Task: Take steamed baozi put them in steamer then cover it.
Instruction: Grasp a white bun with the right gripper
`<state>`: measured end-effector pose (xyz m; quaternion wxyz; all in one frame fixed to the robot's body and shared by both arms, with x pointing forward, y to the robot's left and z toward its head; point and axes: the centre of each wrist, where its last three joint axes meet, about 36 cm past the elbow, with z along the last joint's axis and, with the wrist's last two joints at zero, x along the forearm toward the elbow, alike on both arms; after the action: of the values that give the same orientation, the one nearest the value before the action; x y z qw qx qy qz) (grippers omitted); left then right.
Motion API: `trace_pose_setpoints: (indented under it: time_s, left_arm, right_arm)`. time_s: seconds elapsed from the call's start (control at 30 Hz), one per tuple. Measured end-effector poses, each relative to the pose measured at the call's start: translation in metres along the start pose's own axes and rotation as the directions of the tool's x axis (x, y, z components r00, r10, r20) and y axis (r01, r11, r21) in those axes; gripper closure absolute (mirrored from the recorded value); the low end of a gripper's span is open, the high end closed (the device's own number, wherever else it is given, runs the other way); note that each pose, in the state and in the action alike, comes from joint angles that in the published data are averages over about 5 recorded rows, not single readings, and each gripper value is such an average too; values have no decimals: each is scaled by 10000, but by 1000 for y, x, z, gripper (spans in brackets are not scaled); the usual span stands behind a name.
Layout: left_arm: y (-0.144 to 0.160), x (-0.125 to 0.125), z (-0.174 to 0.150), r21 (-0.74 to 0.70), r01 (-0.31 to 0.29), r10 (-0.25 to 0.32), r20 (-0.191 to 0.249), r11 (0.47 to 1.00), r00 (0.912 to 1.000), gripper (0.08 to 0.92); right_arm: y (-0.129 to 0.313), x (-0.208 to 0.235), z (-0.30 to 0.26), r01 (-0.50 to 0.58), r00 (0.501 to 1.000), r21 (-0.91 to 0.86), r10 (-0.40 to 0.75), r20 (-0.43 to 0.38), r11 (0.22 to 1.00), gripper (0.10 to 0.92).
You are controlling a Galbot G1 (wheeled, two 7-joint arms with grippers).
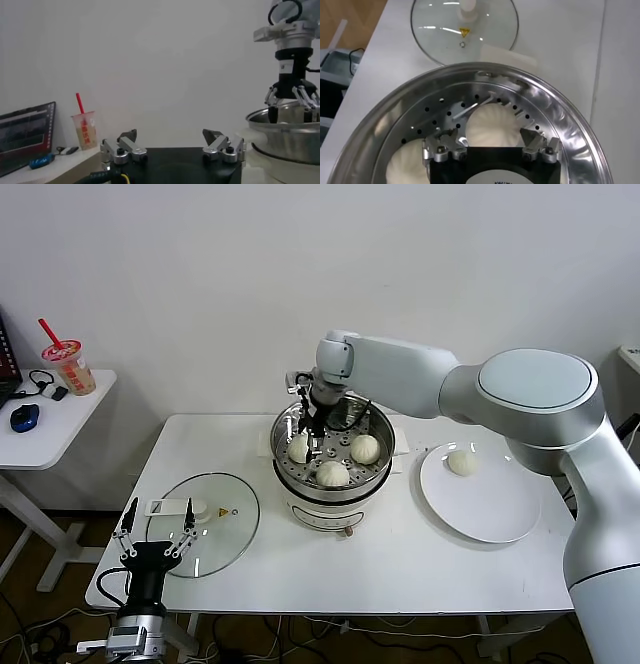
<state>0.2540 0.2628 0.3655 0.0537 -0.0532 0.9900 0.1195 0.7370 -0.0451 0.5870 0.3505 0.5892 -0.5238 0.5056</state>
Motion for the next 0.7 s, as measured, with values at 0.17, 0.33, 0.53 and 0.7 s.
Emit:
trace_pose_setpoints:
  time_s: [0.17,0.33,0.53,0.7]
  left_arm:
    - [0,0,0,-10,-7,7,8,10000,10000,177]
    - [0,-1,-1,-6,-29,29,38,10000,10000,177]
    - [-2,-1,-1,-37,-67,67,51,10000,10000,177]
    - [-2,-2,-2,-81,-33,34,86,10000,10000,177]
  right_arm:
    - [-1,-4,0,-25,10000,-3,25,-54,10000,200]
    - [-2,-6,-1,-32,10000,11,32,-60,10000,200]
    - [-2,-5,-2,-66,10000,17,66,-53,10000,258]
    - [-2,-4,-1,-92,9999,13,92,-57,10000,353]
